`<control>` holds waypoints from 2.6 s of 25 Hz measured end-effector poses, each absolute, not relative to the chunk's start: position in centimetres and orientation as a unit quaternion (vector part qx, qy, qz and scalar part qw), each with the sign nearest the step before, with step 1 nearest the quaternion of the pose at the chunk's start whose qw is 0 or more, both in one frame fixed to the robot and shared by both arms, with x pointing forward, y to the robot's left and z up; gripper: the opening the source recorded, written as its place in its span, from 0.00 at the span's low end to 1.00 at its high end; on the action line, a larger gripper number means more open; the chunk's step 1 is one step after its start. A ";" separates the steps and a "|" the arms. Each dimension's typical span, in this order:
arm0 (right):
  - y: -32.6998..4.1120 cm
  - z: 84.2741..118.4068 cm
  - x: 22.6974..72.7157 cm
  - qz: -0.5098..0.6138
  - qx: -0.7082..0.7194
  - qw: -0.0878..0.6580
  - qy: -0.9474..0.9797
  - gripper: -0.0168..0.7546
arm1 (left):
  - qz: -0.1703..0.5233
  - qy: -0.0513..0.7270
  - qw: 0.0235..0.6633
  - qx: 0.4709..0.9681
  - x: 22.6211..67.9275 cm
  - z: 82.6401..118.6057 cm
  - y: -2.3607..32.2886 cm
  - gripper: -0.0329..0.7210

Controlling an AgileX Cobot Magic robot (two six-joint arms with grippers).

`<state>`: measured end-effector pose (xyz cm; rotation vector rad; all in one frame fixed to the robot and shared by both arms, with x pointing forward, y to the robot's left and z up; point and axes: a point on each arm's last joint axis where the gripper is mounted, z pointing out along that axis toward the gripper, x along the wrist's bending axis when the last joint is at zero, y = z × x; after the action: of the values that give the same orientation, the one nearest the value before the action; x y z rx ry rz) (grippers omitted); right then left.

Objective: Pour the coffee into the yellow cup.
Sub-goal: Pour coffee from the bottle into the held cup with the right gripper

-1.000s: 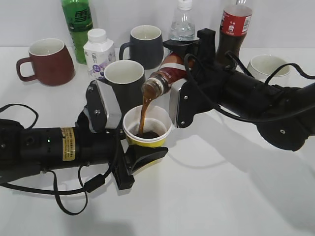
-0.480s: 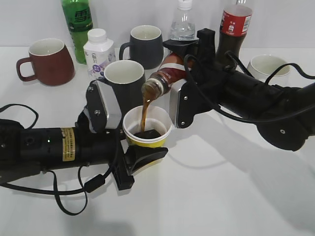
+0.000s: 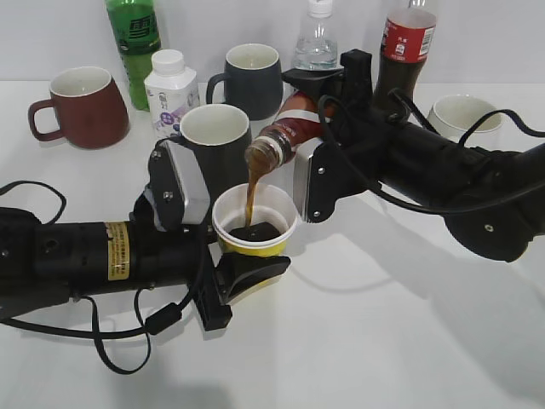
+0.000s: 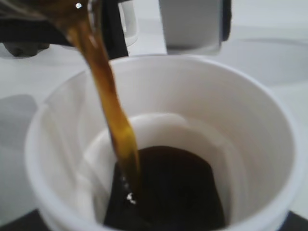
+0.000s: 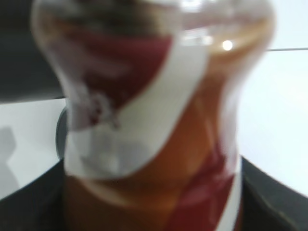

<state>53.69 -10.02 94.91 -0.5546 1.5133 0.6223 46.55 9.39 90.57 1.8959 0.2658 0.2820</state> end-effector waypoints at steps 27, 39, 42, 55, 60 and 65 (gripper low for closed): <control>-10.0 94.9 53.7 0.258 -0.258 0.655 0.661 0.67 | 0.119 0.113 0.568 0.806 46.5 90.6 9.4 0.62; -10.0 94.9 53.7 0.254 -0.262 0.656 0.661 0.67 | 0.119 0.112 0.575 0.802 46.5 90.7 9.4 0.61; -10.0 94.9 53.7 0.251 -0.265 0.657 0.660 0.67 | 0.118 0.111 0.577 0.800 46.5 90.7 9.3 0.61; -10.0 94.9 53.7 0.248 -0.268 0.658 0.659 0.67 | 0.118 0.109 0.583 0.796 46.4 90.9 9.3 0.61; -10.1 94.8 53.7 0.260 -0.254 0.652 0.665 0.67 | 0.118 0.109 0.586 0.794 46.4 90.9 9.3 0.61; -10.1 94.8 53.8 0.289 -0.221 0.638 0.679 0.67 | 0.119 0.111 0.588 0.792 46.5 91.0 9.3 0.61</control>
<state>53.79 -10.15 94.80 -0.5037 1.5498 0.6607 46.47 9.26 90.98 1.8449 0.2590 0.2771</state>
